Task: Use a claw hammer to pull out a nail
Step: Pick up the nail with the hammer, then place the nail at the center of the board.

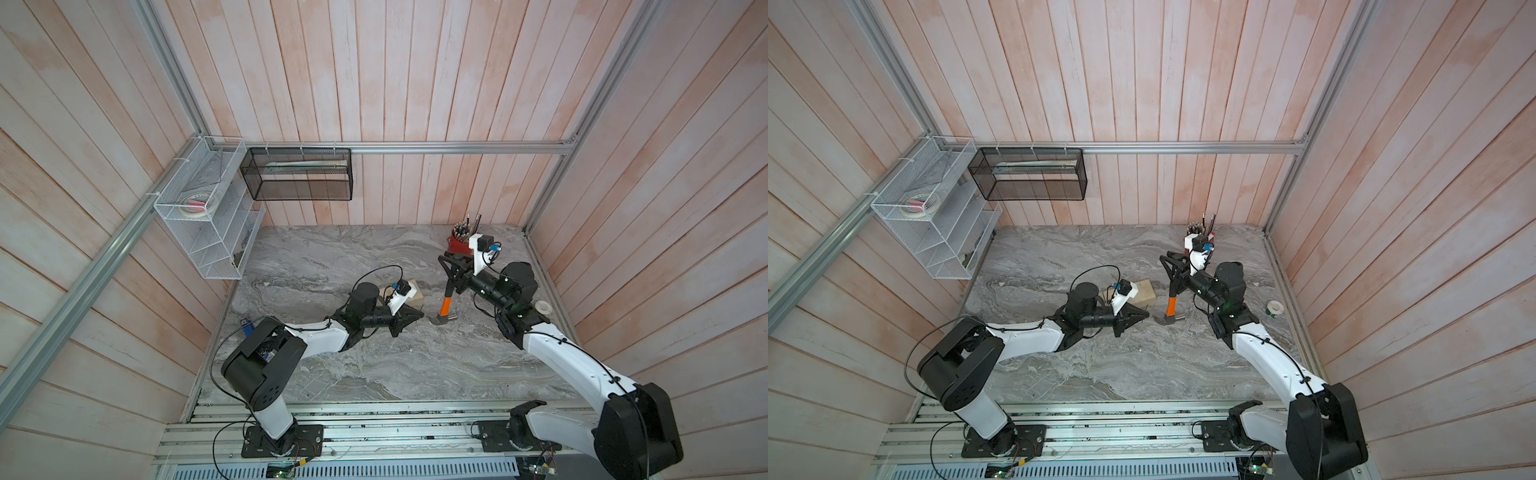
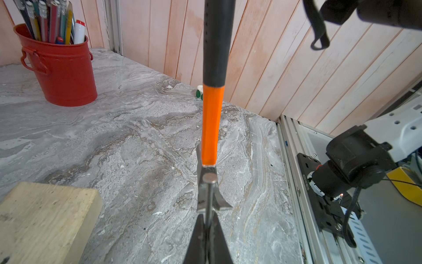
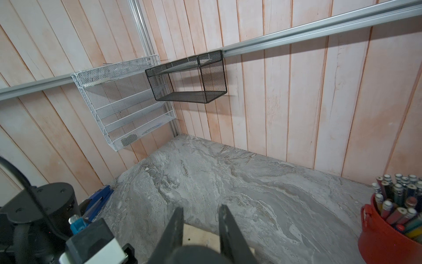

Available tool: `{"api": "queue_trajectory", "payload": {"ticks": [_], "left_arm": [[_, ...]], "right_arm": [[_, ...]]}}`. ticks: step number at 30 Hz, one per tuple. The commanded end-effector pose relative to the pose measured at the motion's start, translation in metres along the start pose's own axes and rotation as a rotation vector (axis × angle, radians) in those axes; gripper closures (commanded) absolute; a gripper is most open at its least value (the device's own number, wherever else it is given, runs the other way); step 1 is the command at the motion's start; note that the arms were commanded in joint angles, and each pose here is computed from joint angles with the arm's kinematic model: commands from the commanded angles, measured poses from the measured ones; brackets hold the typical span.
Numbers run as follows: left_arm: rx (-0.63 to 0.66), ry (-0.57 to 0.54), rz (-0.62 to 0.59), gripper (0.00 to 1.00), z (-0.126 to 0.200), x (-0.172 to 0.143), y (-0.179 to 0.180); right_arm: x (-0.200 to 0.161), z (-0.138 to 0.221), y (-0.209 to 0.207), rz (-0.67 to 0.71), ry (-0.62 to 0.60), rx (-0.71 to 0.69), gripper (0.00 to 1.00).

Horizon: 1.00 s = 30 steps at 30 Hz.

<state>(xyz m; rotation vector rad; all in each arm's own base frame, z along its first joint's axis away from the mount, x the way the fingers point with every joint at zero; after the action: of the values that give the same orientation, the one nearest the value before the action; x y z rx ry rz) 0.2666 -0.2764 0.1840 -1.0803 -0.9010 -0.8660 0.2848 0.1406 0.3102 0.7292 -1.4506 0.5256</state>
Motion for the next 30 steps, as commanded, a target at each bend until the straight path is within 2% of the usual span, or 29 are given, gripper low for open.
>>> {"api": "queue_trajectory", "payload": {"ticks": [1, 3, 5, 11, 16, 20, 27, 30], "left_arm": [[-0.028, -0.061, 0.048, 1.0, 0.018, 0.008, -0.002], [0.025, -0.093, 0.139, 1.0, 0.035, 0.005, 0.009], [0.13, -0.111, 0.253, 1.0, 0.05, 0.0, 0.023], [0.408, -0.142, 0.578, 1.0, 0.102, -0.033, 0.055], [0.643, -0.036, 0.785, 1.0, 0.121, -0.067, 0.077], [0.719, 0.038, 0.857, 1.0, 0.124, -0.08, 0.086], [0.779, 0.098, 0.903, 1.0, 0.122, -0.087, 0.096], [0.787, 0.119, 0.925, 0.95, 0.12, -0.089, 0.1]], "right_arm": [[0.026, 0.007, 0.003, 0.085, -0.122, -0.045, 1.0], [0.028, 0.003, 0.009, 0.119, -0.157, -0.075, 1.0], [0.031, -0.005, 0.017, 0.176, -0.181, -0.131, 1.0], [0.032, -0.05, 0.023, 0.291, -0.173, -0.218, 1.0], [0.022, -0.092, 0.023, 0.361, -0.129, -0.25, 1.0], [0.013, -0.118, 0.025, 0.397, -0.098, -0.259, 1.0], [0.0, -0.134, 0.026, 0.39, -0.08, -0.237, 1.0], [-0.002, -0.138, 0.031, 0.399, -0.073, -0.221, 1.0]]}}
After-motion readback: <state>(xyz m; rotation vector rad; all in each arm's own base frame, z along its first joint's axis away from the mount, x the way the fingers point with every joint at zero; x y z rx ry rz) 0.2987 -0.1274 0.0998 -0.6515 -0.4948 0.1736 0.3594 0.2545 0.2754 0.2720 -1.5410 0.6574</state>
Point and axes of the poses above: each gripper's point midway between its finger pads, its own z axis back along the fingers, its own y axis along the line the jaws close on, x = y × z, the point moved 9 cm from there along z, back along the fingers, and after that the axes turned 5 degrees about z, right-handed, at the moved point
